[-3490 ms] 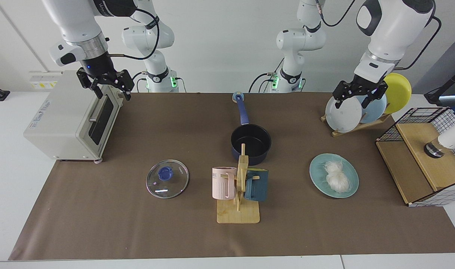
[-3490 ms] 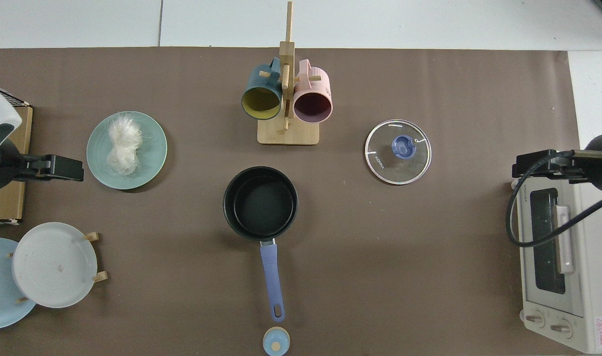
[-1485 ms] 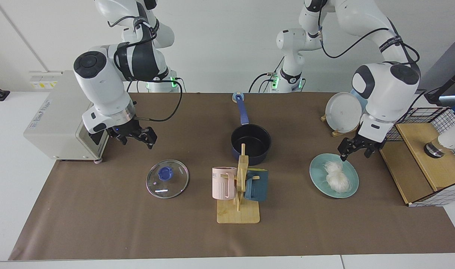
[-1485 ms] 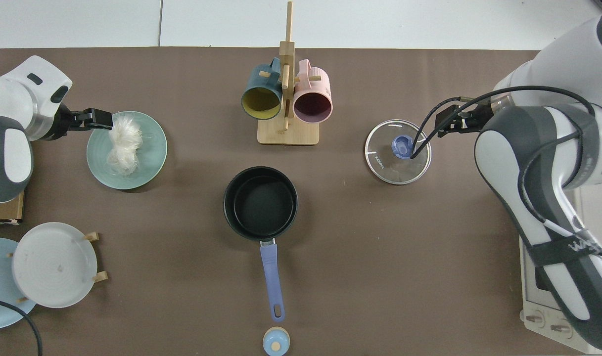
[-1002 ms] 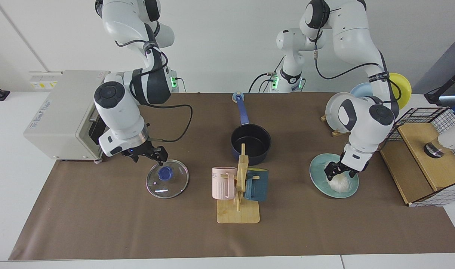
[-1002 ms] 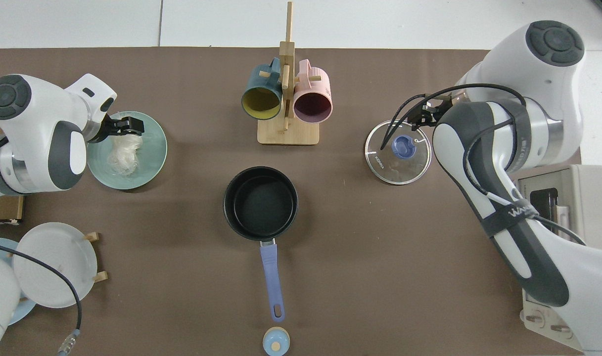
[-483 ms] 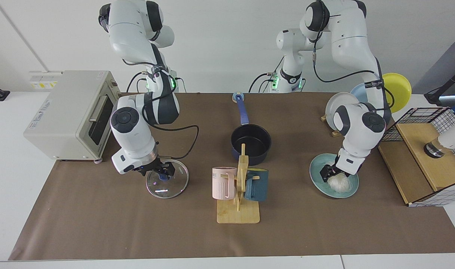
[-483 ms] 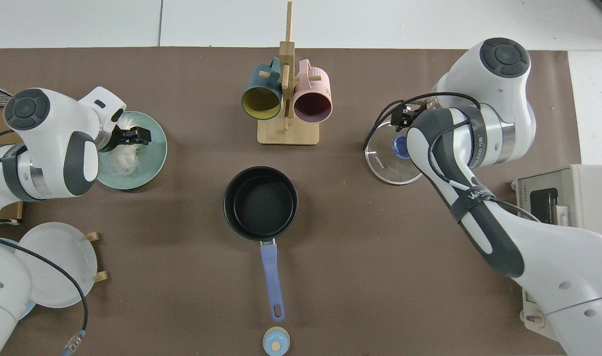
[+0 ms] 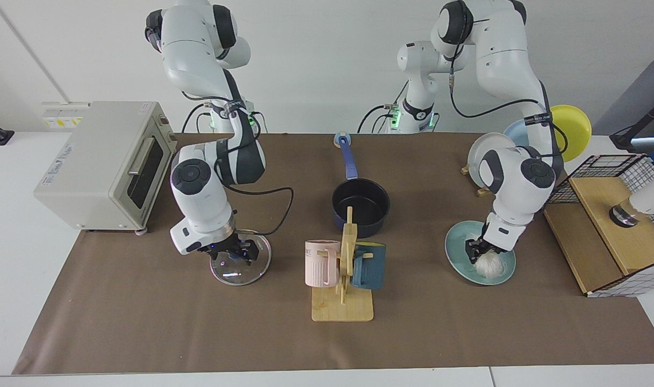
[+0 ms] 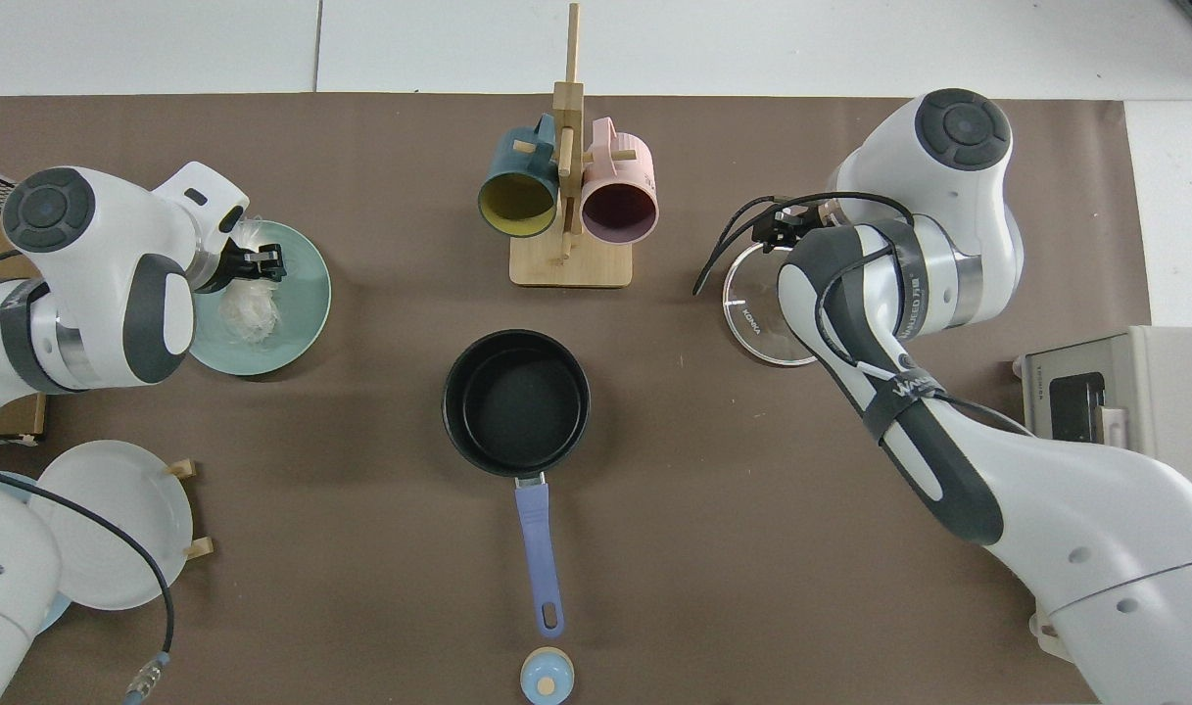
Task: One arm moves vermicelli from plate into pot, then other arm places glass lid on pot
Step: 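Lift the vermicelli with the left gripper and carry it over the saucepan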
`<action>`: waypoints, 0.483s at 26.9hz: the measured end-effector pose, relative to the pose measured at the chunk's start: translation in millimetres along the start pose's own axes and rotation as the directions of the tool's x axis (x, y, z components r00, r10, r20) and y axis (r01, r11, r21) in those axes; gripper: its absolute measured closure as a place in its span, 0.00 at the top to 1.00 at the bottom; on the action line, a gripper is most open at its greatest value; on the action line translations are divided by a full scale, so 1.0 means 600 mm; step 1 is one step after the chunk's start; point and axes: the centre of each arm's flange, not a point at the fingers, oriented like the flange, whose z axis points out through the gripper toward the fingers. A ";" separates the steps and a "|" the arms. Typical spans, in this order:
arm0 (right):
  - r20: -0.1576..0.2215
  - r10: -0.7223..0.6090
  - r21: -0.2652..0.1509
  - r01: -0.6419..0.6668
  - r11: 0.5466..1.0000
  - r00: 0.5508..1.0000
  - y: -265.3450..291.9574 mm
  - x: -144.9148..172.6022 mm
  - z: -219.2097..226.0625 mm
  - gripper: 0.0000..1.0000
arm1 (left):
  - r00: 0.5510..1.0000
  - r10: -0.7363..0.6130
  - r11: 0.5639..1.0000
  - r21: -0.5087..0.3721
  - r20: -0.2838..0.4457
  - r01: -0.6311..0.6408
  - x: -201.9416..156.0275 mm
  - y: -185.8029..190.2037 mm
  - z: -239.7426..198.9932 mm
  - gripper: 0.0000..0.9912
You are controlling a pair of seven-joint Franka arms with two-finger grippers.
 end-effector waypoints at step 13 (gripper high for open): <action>0.010 -0.004 -0.017 0.004 1.000 1.000 -0.001 -0.014 0.045 1.00 | 0.996 0.091 0.996 0.009 0.003 -0.091 0.013 0.046 -0.213 0.42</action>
